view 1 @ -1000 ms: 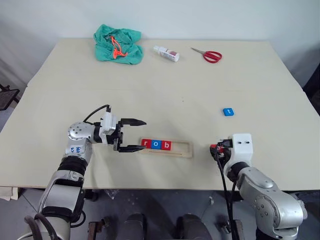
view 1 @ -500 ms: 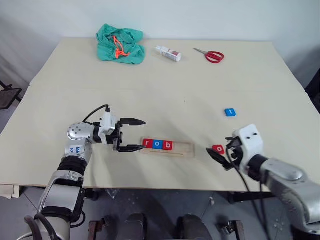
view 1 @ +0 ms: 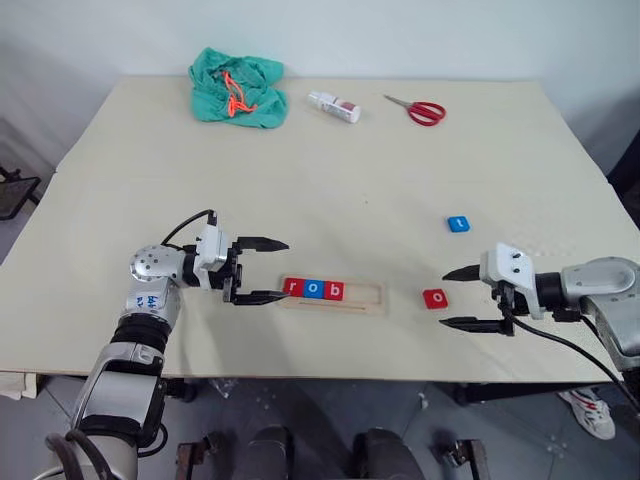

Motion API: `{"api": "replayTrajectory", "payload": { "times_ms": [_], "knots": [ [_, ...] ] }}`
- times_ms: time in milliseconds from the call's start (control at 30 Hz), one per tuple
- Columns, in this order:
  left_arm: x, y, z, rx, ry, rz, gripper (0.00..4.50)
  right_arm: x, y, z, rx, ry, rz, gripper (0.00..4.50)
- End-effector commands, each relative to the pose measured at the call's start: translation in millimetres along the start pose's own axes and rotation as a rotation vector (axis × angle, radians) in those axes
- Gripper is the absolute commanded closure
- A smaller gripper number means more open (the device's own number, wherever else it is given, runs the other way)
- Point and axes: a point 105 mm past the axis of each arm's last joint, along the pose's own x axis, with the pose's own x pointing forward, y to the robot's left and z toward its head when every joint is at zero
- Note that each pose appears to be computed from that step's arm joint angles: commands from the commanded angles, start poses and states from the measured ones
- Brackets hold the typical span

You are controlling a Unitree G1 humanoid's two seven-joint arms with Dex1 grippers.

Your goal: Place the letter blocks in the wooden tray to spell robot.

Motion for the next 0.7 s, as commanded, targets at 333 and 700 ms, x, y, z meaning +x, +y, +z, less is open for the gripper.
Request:
{"api": "replayTrajectory", "payload": {
  "times_ms": [333, 700],
  "knots": [
    [-11.4, -19.6, 11.2, 0.037, -0.012, -0.09, 0.0, 9.4, -27.3, -5.7, -0.115, 0.063, 0.128, 0.02],
    [-12.9, -20.3, 11.9, 0.037, -0.005, -0.079, 0.0, 11.3, -29.3, -12.7, -0.117, 0.077, 0.131, 0.02]
  ]
}}
